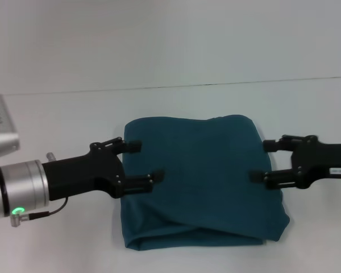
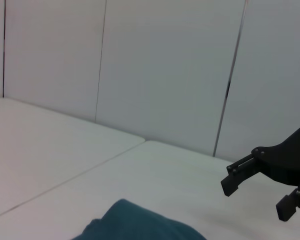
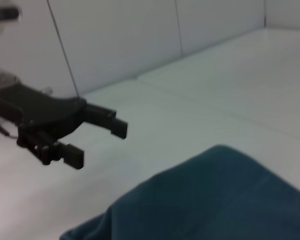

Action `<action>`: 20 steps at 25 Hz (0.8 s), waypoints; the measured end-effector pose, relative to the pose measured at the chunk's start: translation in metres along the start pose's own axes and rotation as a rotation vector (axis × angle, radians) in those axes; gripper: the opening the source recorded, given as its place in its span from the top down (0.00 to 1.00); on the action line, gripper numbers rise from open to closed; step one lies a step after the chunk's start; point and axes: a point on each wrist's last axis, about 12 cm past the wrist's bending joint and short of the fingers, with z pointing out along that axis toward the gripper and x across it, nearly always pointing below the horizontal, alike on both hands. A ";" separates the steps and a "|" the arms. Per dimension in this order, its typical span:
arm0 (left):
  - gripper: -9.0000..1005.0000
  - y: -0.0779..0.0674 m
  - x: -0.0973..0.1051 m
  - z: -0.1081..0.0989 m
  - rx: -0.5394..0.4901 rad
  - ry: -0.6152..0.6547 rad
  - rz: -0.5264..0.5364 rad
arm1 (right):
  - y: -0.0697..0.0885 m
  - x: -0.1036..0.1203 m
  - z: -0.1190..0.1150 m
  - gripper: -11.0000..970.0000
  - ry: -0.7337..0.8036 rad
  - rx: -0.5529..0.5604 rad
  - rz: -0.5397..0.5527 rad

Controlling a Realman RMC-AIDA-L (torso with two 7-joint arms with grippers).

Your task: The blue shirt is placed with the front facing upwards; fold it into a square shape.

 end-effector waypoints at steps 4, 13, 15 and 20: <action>0.12 0.000 0.005 0.007 -0.005 0.032 -0.005 | 0.001 -0.001 0.016 0.02 0.031 -0.010 -0.016; 0.12 0.002 -0.002 0.022 0.003 0.059 0.010 | 0.000 -0.004 0.020 0.02 0.029 -0.001 -0.023; 0.12 0.003 -0.004 0.025 0.011 0.070 0.017 | 0.000 -0.003 0.018 0.02 0.028 0.004 -0.022; 0.13 0.003 -0.007 0.028 0.019 0.079 0.024 | 0.000 -0.002 0.017 0.02 0.024 0.006 -0.023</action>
